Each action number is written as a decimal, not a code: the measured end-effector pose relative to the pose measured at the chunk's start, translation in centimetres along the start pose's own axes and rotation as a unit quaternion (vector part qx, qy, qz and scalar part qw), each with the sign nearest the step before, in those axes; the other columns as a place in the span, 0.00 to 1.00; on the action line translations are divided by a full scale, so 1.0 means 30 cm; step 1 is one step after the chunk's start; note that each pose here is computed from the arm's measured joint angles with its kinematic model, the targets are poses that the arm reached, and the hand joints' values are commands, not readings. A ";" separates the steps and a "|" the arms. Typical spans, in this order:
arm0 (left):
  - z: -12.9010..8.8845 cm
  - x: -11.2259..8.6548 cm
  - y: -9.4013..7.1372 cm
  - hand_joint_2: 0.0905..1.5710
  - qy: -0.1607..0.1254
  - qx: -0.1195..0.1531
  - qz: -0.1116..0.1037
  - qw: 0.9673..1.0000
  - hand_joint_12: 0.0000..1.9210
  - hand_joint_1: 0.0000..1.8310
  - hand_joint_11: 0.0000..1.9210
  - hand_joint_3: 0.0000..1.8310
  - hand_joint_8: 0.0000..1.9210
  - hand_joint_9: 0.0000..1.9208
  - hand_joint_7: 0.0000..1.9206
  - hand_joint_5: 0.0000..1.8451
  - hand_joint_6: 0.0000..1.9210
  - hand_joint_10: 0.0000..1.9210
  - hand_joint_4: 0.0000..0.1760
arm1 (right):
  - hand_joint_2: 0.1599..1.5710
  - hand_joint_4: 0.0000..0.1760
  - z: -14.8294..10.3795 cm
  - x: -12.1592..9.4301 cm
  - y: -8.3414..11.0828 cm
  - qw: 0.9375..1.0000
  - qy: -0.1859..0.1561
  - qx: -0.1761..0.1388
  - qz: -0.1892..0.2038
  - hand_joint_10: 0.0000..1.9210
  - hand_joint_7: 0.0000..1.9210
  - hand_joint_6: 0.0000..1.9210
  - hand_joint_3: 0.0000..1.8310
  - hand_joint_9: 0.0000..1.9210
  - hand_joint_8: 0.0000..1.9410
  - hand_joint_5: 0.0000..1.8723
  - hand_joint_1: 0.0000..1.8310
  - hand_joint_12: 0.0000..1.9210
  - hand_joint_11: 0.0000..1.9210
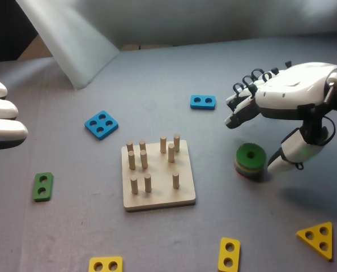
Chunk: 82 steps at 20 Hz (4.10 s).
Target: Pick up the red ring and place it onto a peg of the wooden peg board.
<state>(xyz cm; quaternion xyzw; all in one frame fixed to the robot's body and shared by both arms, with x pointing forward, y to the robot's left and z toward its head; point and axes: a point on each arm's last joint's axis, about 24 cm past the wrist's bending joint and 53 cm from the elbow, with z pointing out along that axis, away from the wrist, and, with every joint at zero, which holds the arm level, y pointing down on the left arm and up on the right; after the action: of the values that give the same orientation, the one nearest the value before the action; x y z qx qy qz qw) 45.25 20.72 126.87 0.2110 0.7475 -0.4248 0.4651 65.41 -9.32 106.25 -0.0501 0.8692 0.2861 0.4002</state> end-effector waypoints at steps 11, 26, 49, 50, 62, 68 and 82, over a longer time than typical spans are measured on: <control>-0.001 -0.002 0.001 0.81 -0.001 0.000 -0.001 1.000 0.25 0.04 0.00 0.00 0.00 0.13 0.17 0.18 0.00 0.00 0.00 | 0.57 0.00 0.037 0.029 0.001 1.000 0.009 0.000 -0.008 0.00 0.14 0.05 0.00 0.10 0.00 0.34 0.60 0.31 0.00; -0.002 -0.002 0.003 0.81 -0.001 -0.001 -0.001 1.000 0.27 0.03 0.00 0.00 0.00 0.15 0.18 0.19 0.00 0.00 0.00 | 0.56 0.00 0.065 0.064 -0.033 1.000 0.019 0.009 -0.011 0.00 0.17 0.37 0.00 0.11 0.00 0.25 0.58 0.31 0.00; -0.006 -0.006 0.011 0.81 -0.003 -0.005 -0.002 1.000 0.29 0.04 0.00 0.00 0.00 0.16 0.19 0.19 0.00 0.00 0.00 | 0.68 0.00 0.072 0.088 -0.021 1.000 0.026 0.005 -0.014 0.01 0.23 0.52 0.00 0.16 0.01 0.45 0.62 0.43 0.00; -0.006 -0.006 0.011 0.81 -0.003 -0.005 -0.002 1.000 0.29 0.04 0.00 0.00 0.00 0.17 0.20 0.19 0.00 0.00 0.00 | 0.71 0.00 0.072 0.093 -0.014 1.000 0.027 0.003 -0.015 0.02 0.27 0.59 0.00 0.19 0.01 0.47 0.62 0.49 0.00; -0.006 -0.006 0.011 0.80 -0.003 -0.005 -0.001 1.000 0.29 0.05 0.00 0.00 0.00 0.17 0.21 0.20 0.00 0.00 0.00 | 0.72 0.00 0.071 0.098 -0.010 0.999 0.029 0.002 -0.035 0.00 0.30 0.62 0.00 0.20 0.00 0.46 0.62 0.55 0.00; -0.006 -0.006 0.011 0.81 -0.003 -0.005 -0.001 1.000 0.30 0.04 0.00 0.00 0.00 0.17 0.21 0.21 0.00 0.00 0.00 | 0.71 0.00 0.067 0.072 -0.009 0.999 0.021 0.006 -0.048 0.01 0.31 0.60 0.00 0.23 0.00 0.47 0.62 0.56 0.00; -0.006 -0.006 0.011 0.80 -0.002 -0.004 -0.001 1.000 0.34 0.03 0.00 0.00 0.00 0.19 0.22 0.21 0.00 0.00 0.00 | 0.70 0.00 0.029 -0.031 0.240 0.994 -0.016 -0.062 -0.086 0.00 0.32 0.59 0.00 0.22 0.00 0.48 0.62 0.55 0.00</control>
<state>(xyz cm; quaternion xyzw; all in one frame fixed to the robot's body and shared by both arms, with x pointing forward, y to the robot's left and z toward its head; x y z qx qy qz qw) 45.47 21.06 126.92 0.2069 0.7485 -0.4227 0.4672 64.35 -3.00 109.77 -0.1447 0.8361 0.3044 0.4329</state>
